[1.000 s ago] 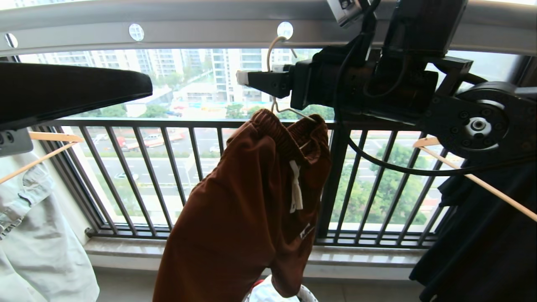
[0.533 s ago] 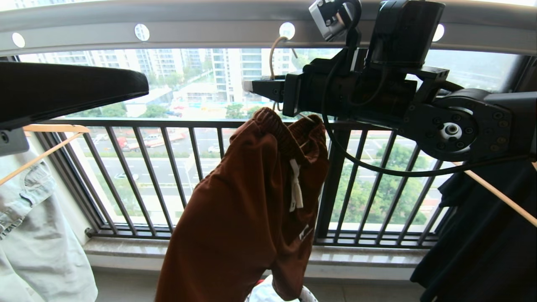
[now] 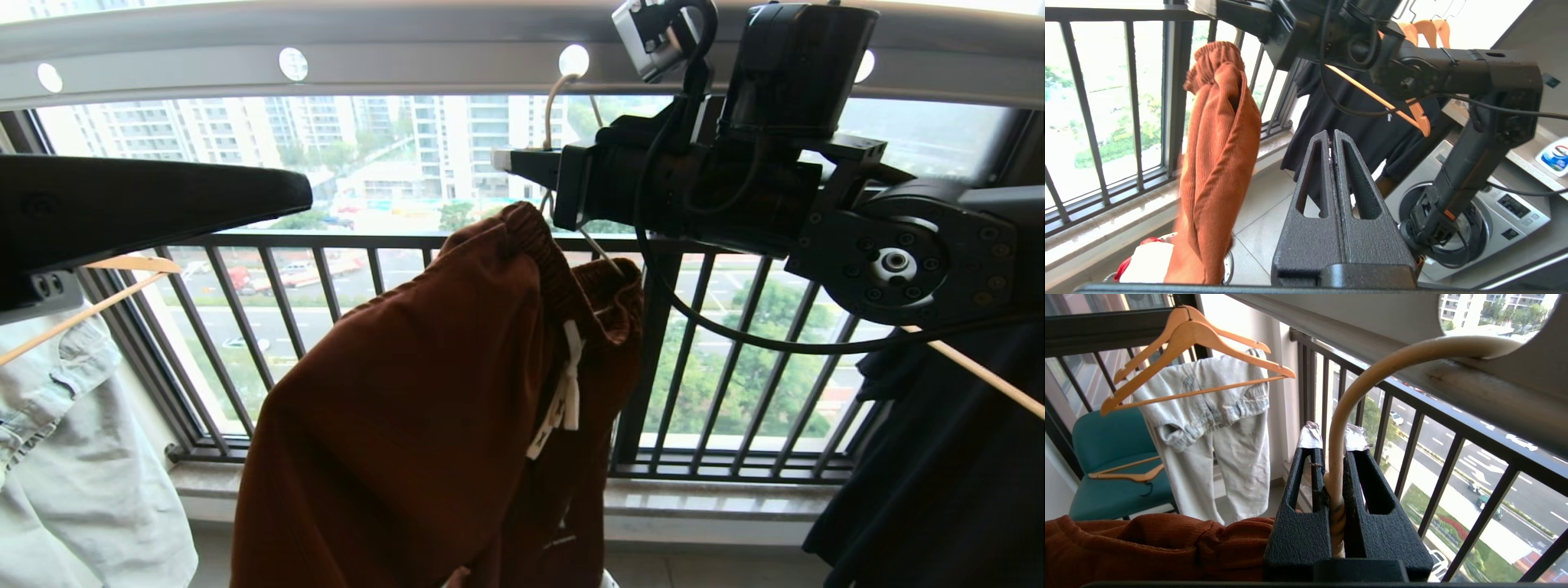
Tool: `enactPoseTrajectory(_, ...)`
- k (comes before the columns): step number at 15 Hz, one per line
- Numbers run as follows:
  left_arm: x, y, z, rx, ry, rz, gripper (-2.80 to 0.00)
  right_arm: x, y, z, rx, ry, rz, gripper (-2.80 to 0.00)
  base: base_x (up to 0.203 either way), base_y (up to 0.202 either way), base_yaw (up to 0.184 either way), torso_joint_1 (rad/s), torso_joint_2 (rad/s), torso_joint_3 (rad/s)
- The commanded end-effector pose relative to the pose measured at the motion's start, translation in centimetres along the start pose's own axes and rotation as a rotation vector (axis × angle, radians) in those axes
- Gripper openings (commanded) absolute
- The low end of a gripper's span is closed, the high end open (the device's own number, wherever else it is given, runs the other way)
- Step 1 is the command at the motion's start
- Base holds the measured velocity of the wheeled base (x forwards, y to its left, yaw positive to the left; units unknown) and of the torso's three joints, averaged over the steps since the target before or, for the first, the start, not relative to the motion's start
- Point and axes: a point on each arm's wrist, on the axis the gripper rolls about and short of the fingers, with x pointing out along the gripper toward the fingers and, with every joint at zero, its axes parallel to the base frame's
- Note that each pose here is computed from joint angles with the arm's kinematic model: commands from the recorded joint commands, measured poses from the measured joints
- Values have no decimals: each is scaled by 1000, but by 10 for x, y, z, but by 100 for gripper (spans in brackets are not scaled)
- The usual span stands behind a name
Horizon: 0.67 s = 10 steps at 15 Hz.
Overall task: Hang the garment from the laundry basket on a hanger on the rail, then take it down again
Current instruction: Take the clothes off the clothes rack
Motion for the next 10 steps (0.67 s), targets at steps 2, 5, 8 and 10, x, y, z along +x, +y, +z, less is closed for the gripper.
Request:
enactPoseTrajectory(2,5,10,-9,-18,50,57,-280,-4,1,3,0,-2,0,-280,0,0,0,0,0,0)
enactPoseTrajectory(5,-2,13,-24,-24,204,111,-280,-6,2,5,-3,-8,-2,-280,0,0,0,0,0,0)
enactPoseTrajectory(8,-19,10,-28,-37,300,161,-280,-5,2,4,-4,-6,-2,-280,0,0,0,0,0,0)
enactPoseTrajectory(10,-31,7,-29,-25,342,183,0,-4,1,4,-4,-8,-2,-280,0,0,0,0,0,0)
